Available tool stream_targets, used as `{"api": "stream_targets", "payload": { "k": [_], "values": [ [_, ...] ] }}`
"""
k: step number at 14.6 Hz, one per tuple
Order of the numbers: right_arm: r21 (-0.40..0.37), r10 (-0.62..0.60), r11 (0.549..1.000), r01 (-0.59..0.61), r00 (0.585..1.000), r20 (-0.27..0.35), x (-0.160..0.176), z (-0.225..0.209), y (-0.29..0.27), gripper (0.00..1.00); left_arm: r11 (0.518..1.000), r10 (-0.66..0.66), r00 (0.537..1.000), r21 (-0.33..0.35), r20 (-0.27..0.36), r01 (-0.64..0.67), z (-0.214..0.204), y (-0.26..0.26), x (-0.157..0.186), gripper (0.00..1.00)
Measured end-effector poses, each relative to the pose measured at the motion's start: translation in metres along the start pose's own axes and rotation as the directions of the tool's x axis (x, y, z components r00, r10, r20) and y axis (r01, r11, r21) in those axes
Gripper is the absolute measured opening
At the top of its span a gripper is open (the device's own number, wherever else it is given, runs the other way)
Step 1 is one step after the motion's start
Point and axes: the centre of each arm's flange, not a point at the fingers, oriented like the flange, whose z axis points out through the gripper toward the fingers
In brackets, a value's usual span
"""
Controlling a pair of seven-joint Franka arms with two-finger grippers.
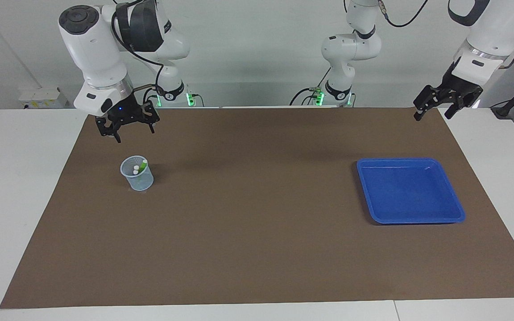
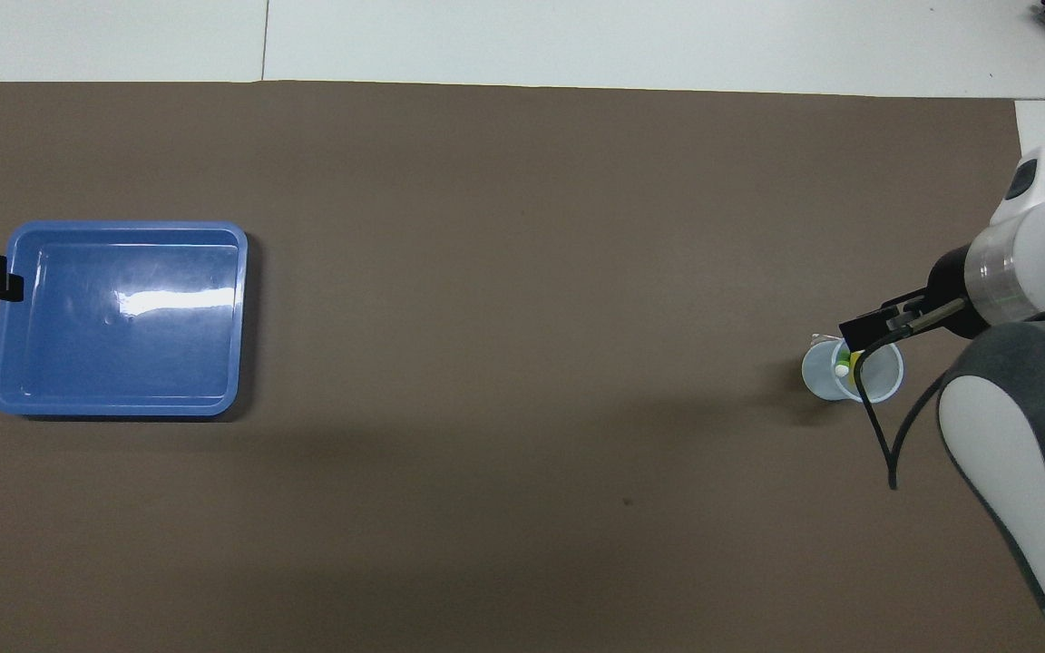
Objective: Transfer and insert pens with both arms
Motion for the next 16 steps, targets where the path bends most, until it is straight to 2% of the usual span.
{"api": "stream_targets", "payload": {
  "k": [11, 16],
  "values": [
    [0.003, 0.035, 0.999, -0.035, 0.999, 0.007, -0.003, 0.003, 0.015, 1.0, 1.0, -0.016, 1.0, 0.0, -0.016, 0.016, -0.003, 0.004, 0.0, 1.0],
    [0.0, 0.048, 0.999, -0.048, 0.999, -0.007, -0.003, -0.004, 0.016, 1.0, 1.0, -0.02, 1.0, 0.0, -0.017, 0.02, -0.004, 0.002, 0.0, 1.0]
  ]
}}
